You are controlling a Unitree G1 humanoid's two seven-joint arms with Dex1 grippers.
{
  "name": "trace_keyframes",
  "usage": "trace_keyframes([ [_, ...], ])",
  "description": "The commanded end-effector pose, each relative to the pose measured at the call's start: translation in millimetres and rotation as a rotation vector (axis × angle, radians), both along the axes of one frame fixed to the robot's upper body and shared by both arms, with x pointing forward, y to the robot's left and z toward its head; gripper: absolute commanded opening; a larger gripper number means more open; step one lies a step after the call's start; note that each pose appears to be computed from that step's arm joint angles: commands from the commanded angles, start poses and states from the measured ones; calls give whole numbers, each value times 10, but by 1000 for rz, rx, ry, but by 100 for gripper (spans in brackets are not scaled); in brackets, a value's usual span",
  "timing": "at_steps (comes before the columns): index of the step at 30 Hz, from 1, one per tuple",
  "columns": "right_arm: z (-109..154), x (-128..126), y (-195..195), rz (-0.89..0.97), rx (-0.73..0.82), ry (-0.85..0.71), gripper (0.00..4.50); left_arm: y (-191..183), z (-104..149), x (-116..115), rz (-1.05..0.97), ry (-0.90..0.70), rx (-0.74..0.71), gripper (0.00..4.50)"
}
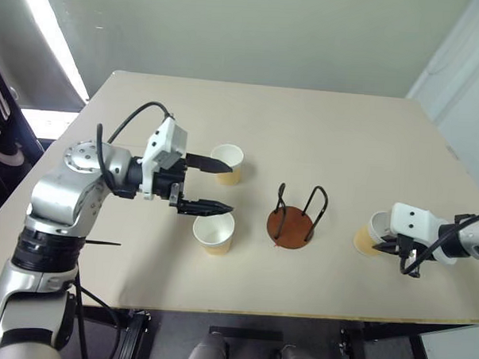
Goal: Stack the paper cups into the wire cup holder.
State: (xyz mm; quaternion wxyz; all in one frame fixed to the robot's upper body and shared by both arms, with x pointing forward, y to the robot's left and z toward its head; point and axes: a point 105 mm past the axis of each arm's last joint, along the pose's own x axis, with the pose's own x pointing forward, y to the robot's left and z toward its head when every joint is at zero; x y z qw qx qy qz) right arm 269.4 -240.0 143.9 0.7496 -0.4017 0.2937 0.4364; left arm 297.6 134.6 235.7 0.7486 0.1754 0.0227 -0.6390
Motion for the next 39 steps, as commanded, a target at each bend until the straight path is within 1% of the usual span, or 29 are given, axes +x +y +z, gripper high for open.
trace_keyframes([
  [1,76,15,28,21,-8,-27,3,21,72,-22,0,-44,4,450],
  [5,237,58,38,22,2,-74,3,22,74,-20,0,-44,3,450],
  [8,577,108,150,64,16,-172,3,31,80,-20,-1,-43,4,450],
  [10,888,115,344,129,48,-256,3,36,89,-20,-5,-42,5,450],
  [12,1113,100,513,191,58,-317,3,33,97,-19,-12,-41,6,450],
  [14,1257,82,642,241,59,-354,3,26,104,-16,-18,-42,5,450],
  [17,1398,40,826,311,73,-384,3,18,106,-4,-24,-42,4,450],
  [21,1429,-81,1151,439,102,-371,3,6,107,5,-29,-43,2,450],
  [25,1333,-114,1292,505,92,-330,3,-9,107,12,-33,-45,1,450],
  [36,1143,9,1212,513,-10,-302,3,-14,103,1,-30,-47,-5,450],
  [39,1104,2,1199,523,-21,-289,3,-16,103,4,-28,-47,-7,450],
])
